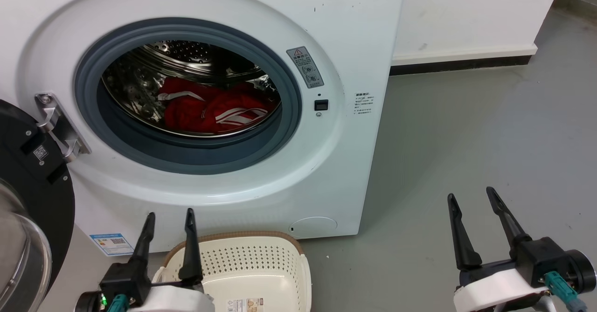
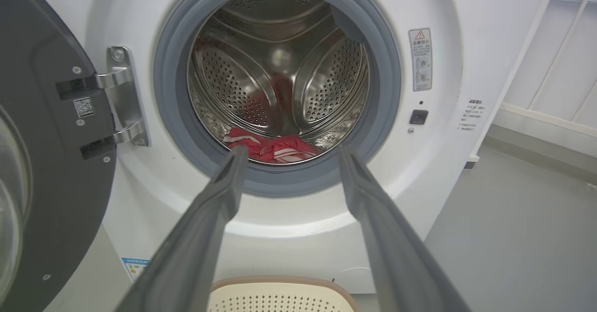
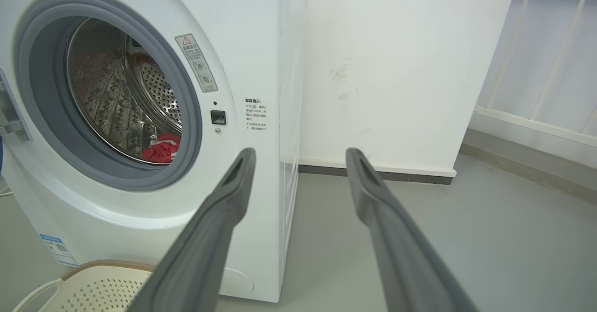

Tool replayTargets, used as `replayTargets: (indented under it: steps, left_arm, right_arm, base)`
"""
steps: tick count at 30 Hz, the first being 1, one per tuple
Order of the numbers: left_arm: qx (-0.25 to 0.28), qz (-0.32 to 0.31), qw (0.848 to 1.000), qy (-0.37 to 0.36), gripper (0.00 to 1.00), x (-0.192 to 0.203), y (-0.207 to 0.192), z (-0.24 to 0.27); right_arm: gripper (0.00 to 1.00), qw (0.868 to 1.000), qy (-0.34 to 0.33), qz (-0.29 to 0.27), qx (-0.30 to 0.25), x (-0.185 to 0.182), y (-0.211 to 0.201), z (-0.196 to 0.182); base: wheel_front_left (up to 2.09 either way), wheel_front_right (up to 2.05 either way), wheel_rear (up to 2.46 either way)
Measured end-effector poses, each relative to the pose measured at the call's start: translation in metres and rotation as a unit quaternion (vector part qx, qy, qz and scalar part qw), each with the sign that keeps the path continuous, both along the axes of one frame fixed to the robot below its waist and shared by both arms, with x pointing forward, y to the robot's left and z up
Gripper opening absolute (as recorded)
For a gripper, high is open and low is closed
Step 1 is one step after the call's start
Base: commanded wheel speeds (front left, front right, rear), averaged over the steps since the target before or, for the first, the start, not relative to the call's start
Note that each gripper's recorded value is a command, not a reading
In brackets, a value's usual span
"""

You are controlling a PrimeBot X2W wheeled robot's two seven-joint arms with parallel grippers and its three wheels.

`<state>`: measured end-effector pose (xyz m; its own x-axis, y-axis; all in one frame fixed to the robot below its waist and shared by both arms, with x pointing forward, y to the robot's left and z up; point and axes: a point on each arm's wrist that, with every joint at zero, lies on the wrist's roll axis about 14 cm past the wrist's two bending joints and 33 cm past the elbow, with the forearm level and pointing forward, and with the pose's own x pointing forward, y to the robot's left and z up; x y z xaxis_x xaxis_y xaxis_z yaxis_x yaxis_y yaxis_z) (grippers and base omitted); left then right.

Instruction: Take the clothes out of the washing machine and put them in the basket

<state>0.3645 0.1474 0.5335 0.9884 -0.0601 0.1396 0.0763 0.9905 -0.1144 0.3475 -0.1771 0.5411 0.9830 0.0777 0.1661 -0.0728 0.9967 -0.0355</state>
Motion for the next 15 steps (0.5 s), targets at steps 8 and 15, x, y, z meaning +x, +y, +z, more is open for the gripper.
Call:
replayTargets:
  steps: [8, 15]
  left_arm:
    - [0.027, -0.002, 1.0, -0.014, 1.0, 0.0004, 0.0017, 0.0033]
    - [0.046, -0.008, 0.999, -0.021, 1.0, -0.0007, -0.0026, 0.0045]
  right_arm:
    - [1.0, 1.0, -0.004, 0.001, -0.028, -0.0018, 0.001, -0.0005]
    - [1.0, 0.999, -0.006, 0.005, -0.052, -0.0039, 0.0042, -0.0016]
  base:
    - [0.0, 0.0, 0.0]
    - [0.0, 0.0, 0.0]
